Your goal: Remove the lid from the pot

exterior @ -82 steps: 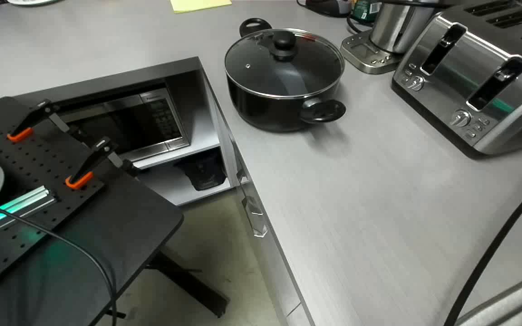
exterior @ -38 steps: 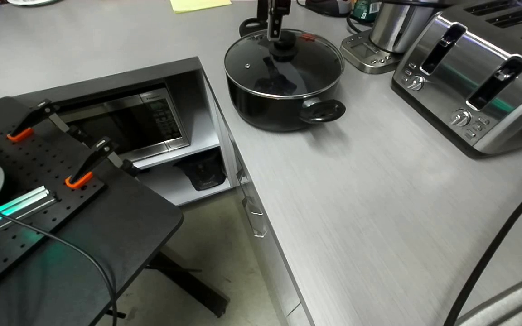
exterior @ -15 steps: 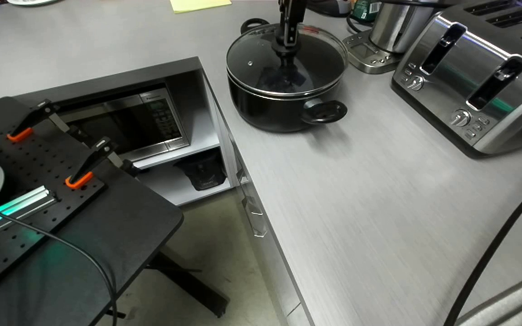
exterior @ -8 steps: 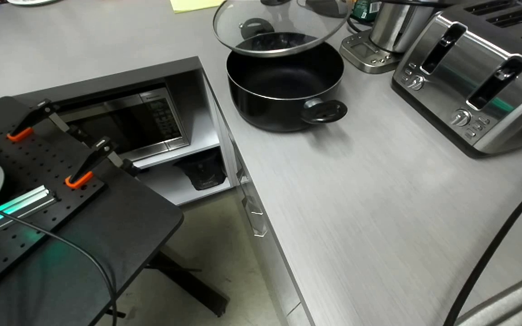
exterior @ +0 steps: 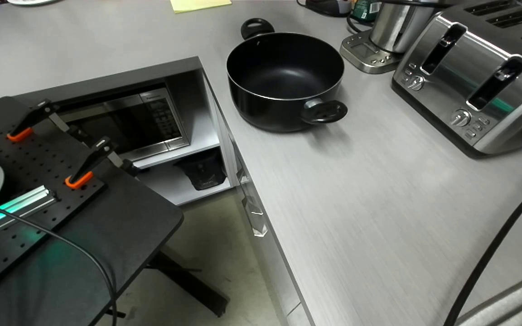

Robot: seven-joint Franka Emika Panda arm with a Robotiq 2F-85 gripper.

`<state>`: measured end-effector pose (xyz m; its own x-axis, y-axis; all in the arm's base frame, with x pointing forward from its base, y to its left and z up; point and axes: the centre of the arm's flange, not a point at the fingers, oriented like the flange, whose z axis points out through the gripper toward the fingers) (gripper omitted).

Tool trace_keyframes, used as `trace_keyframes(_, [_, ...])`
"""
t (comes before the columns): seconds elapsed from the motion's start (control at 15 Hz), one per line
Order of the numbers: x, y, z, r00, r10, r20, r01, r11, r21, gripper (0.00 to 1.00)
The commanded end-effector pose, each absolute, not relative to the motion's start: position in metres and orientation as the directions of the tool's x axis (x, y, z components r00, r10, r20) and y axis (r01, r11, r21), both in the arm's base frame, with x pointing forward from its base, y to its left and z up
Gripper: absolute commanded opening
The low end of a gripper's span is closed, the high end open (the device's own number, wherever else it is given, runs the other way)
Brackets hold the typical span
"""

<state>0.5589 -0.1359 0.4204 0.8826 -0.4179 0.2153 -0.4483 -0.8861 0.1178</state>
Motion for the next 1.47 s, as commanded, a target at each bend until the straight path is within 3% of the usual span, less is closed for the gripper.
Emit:
trace_keyframes(0.0, [0.593, -0.076, 0.432, 0.925, -0.316, 0.210, -0.350, -0.925, 0.146, 0.24])
trace_keyframes(0.33, [0.646, -0.006, 0.413, 0.961, -0.222, 0.166, -0.249, -0.955, 0.163, 0.24])
trace_keyframes(0.8, [0.716, 0.004, 0.334, 0.971, -0.227, 0.074, -0.238, -0.949, 0.207, 0.24])
trace_keyframes(1.4, [0.735, -0.024, 0.227, 0.970, -0.240, -0.043, -0.222, -0.942, 0.252, 0.24])
